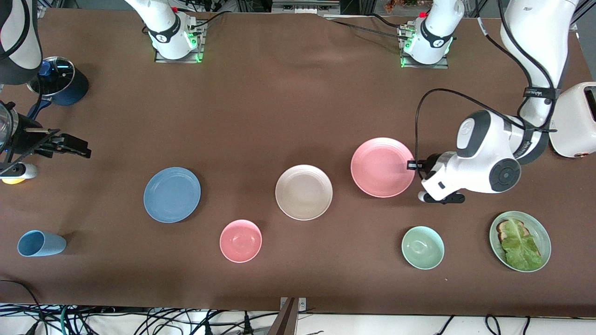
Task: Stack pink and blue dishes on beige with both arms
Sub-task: 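Carry the pink plate onto the beige plate and open the left gripper, then withdraw the left gripper while the right gripper reaches the blue plate, then grip the blue plate rim with the right gripper and lift, then carry the blue plate over the pink plate and lower it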
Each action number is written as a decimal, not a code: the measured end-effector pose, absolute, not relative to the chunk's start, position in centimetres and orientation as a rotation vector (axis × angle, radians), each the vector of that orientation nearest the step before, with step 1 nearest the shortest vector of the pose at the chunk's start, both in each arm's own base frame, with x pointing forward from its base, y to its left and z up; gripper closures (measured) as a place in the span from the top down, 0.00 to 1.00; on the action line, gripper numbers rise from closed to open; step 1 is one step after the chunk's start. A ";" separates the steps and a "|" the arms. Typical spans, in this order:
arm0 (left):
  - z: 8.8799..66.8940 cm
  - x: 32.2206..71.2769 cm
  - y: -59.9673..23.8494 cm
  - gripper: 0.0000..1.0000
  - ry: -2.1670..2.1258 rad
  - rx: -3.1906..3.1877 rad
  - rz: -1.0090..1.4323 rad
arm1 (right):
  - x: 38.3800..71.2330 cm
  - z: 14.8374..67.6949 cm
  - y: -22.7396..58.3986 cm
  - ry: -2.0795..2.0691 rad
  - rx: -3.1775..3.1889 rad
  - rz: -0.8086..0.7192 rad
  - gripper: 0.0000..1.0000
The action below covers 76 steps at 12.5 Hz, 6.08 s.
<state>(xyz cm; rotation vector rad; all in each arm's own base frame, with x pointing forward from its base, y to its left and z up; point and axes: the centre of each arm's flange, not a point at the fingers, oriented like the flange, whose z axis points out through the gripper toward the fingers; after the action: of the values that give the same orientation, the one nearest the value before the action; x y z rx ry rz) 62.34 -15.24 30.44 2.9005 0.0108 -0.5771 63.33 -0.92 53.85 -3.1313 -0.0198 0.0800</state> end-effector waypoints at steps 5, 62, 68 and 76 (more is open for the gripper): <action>28.3 62.0 -25.5 0.05 0.096 2.925 -0.507 | 62.9 54.4 0.8 -0.067 -3.125 0.095 1.00; 48.9 62.3 0.3 1.00 -0.085 3.075 -0.428 | 69.1 31.4 4.4 -0.129 -3.063 0.055 0.05; 51.4 59.9 1.9 1.00 -0.145 3.065 -0.495 | 68.6 34.2 13.8 -0.136 -2.998 0.067 0.05; 60.2 57.6 -1.4 1.00 -0.213 3.143 -0.160 | 62.6 36.0 33.6 0.129 -2.969 0.068 0.05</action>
<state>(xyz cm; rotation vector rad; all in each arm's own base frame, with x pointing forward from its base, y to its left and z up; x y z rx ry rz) 57.59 -1.38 60.24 3.1426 -0.2135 -0.1603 62.56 33.58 35.96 -2.9689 0.1289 0.0677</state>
